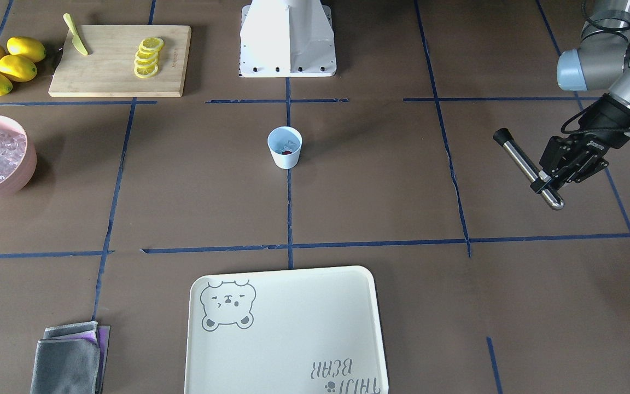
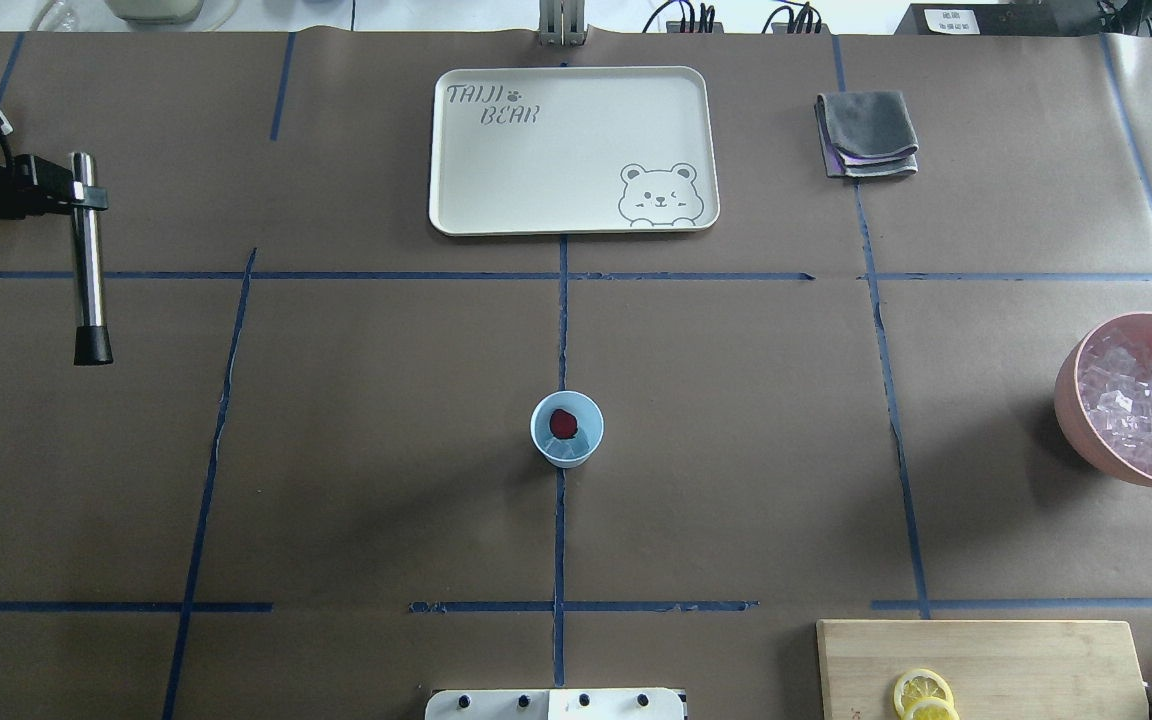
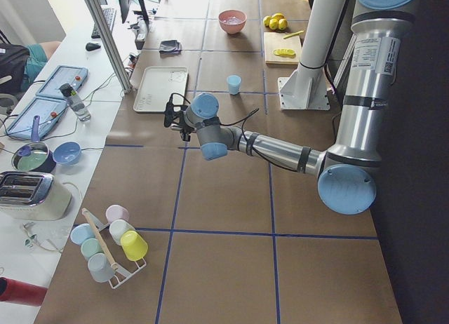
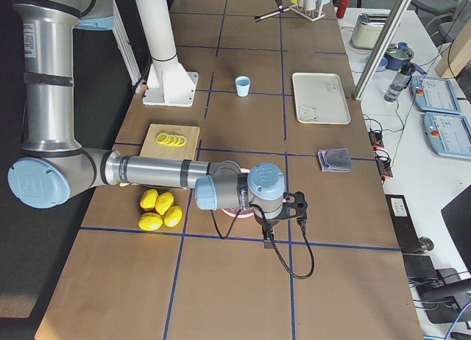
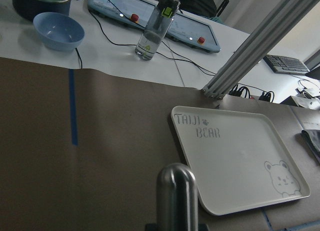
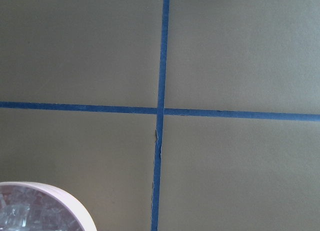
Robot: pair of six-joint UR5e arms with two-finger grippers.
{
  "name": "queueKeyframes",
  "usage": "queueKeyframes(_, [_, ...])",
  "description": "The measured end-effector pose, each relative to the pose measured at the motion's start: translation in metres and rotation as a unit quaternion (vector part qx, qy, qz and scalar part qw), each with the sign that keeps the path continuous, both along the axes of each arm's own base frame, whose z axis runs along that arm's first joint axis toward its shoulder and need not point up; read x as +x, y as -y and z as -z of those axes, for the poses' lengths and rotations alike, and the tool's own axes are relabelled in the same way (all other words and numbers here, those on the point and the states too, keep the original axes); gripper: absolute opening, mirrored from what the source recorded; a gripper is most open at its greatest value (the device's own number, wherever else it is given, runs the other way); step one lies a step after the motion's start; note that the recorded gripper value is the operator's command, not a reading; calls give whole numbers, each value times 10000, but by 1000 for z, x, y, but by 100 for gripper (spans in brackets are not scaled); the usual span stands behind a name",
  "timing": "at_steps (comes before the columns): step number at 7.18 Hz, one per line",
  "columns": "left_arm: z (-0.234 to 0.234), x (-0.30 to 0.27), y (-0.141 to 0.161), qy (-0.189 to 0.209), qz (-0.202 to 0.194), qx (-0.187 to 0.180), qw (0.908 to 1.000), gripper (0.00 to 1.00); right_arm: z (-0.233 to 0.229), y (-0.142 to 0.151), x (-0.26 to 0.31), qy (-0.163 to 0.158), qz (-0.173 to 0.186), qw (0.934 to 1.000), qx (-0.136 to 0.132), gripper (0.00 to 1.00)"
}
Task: Mash ice and strawberries in cup
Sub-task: 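Carry the muddler back and lay it on the table, releasing it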
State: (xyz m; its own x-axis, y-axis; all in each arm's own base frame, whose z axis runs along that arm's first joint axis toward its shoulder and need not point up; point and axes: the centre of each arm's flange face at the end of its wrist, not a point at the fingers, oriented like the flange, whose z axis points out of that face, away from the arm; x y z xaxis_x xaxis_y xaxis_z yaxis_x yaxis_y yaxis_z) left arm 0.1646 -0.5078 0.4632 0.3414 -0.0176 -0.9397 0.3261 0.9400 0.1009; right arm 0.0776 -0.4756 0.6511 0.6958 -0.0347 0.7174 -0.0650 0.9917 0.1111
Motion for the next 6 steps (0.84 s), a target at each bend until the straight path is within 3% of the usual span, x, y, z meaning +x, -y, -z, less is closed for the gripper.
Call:
queueKeyframes(2, [-58,-8,-19,292,-344,-824,9956,0,0,0,0,-5,0,10000,6,99])
queueKeyframes(3, [-95,-9,-23,547,-524,-903,9930,0,1,1,0,-7,1,10000,14,99])
queueKeyframes(6, [-184,-17,-26,1236,-1115,-486,9849,0,3,2,0,-9,-1,10000,29,99])
